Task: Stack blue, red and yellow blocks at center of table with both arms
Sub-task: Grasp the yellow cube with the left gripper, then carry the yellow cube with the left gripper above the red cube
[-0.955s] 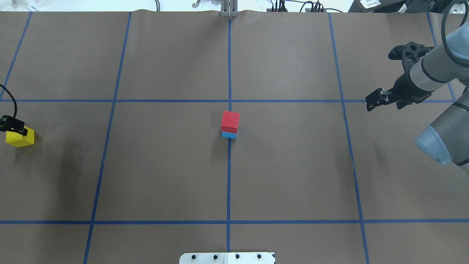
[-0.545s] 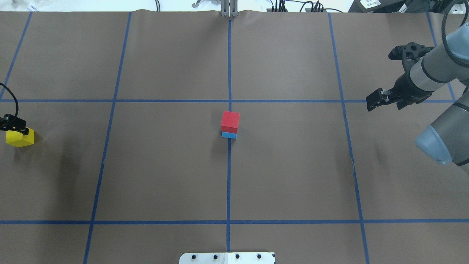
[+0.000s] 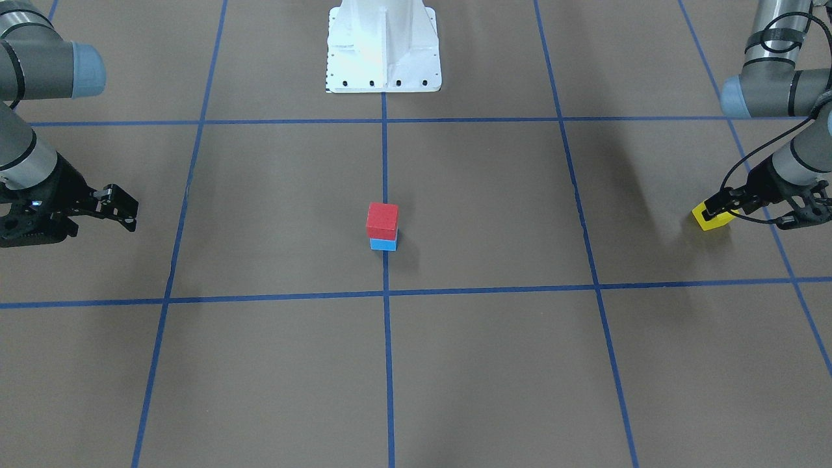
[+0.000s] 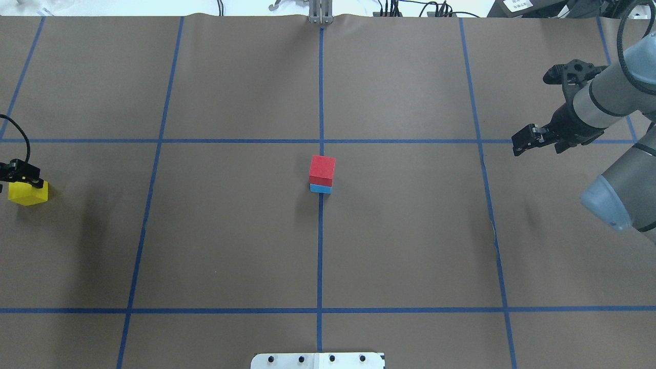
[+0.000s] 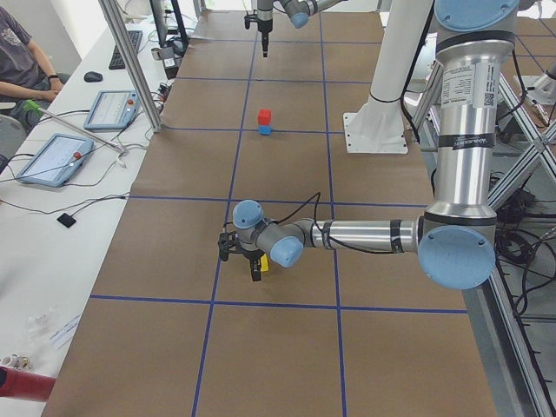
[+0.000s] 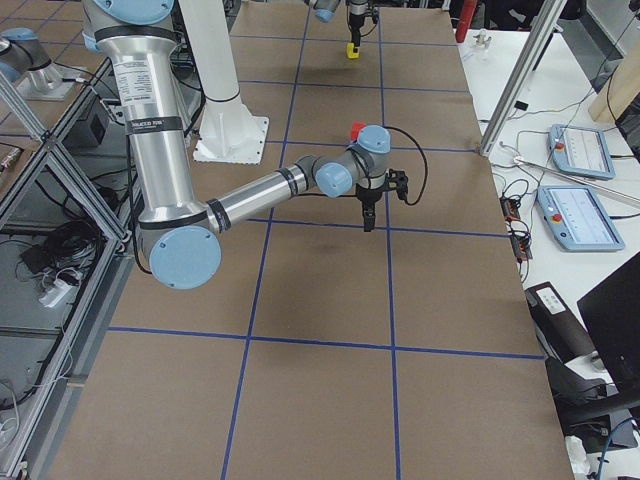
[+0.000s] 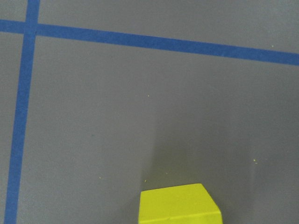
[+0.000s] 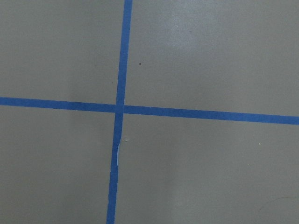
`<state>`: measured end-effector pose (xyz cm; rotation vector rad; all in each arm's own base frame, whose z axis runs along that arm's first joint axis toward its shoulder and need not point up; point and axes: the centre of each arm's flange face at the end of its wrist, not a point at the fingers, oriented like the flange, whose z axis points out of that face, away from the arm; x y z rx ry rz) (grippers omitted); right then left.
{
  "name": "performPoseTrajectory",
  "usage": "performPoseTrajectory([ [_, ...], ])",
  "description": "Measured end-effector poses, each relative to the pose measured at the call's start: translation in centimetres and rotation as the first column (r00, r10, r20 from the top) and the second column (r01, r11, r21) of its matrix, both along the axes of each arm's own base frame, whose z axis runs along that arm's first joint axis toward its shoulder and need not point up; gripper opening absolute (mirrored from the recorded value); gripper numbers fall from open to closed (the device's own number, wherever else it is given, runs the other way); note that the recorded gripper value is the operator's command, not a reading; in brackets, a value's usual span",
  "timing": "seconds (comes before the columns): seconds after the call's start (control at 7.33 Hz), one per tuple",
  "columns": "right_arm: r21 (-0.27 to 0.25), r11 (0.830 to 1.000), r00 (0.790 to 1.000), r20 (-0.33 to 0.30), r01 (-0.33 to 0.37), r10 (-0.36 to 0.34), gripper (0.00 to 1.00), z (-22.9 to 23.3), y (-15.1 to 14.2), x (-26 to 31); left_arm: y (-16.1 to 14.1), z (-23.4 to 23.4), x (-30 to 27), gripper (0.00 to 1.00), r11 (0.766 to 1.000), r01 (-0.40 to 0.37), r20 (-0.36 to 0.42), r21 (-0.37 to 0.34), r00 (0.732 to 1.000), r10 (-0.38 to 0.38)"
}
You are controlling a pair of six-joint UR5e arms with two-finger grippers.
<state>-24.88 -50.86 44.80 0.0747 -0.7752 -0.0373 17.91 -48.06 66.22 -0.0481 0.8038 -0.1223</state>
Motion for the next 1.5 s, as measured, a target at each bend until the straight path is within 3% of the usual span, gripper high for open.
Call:
performPoseTrajectory([
  [0.14, 0.000, 1.000, 1.000, 0.000, 0.000, 0.000, 1.00, 0.0, 0.0, 0.0, 0.0, 0.0, 0.3, 0.95, 1.000, -0.005, -0.001, -0.001, 1.000, 0.005],
  [0.27, 0.000, 1.000, 1.000, 0.000, 0.000, 0.000, 1.00, 0.0, 0.0, 0.0, 0.1, -0.1, 0.8, 0.66, 1.000, -0.013, -0.002, 0.000, 1.000, 0.013],
  [0.41, 0.001, 1.000, 1.000, 0.000, 0.000, 0.000, 1.00, 0.0, 0.0, 0.0, 0.2, -0.2, 1.1, 0.07, 1.000, -0.019, -0.005, 0.000, 1.000, 0.019],
  [0.55, 0.001, 1.000, 1.000, 0.001, 0.000, 0.000, 1.00, -0.1, 0.0, 0.0, 0.2, -0.4, 1.3, 0.00, 1.000, -0.020, -0.007, -0.001, 1.000, 0.020],
  [0.68, 0.002, 1.000, 1.000, 0.002, -0.001, 0.001, 1.00, -0.2, 0.0, 0.0, 0.1, -0.7, 1.5, 0.00, 1.000, -0.015, -0.013, -0.006, 1.000, 0.015],
  [0.95, 0.005, 1.000, 1.000, 0.005, -0.001, 0.001, 1.00, -0.3, 0.1, 0.0, -0.7, -6.2, 5.3, 0.00, 1.000, -0.001, -0.065, -0.029, 0.998, -0.001],
  [1.23, 0.005, 1.000, 1.000, 0.004, -0.002, 0.002, 1.00, -0.3, 0.1, 0.1, -2.2, -19.1, 10.9, 0.00, 1.000, -0.028, -0.122, -0.003, 0.992, 0.027],
  [1.5, 0.002, 1.000, 1.000, 0.002, -0.003, 0.003, 1.00, -0.2, 0.1, 0.2, -1.3, -35.1, 20.1, 0.00, 0.998, -0.056, -0.142, -0.017, 0.988, 0.053],
])
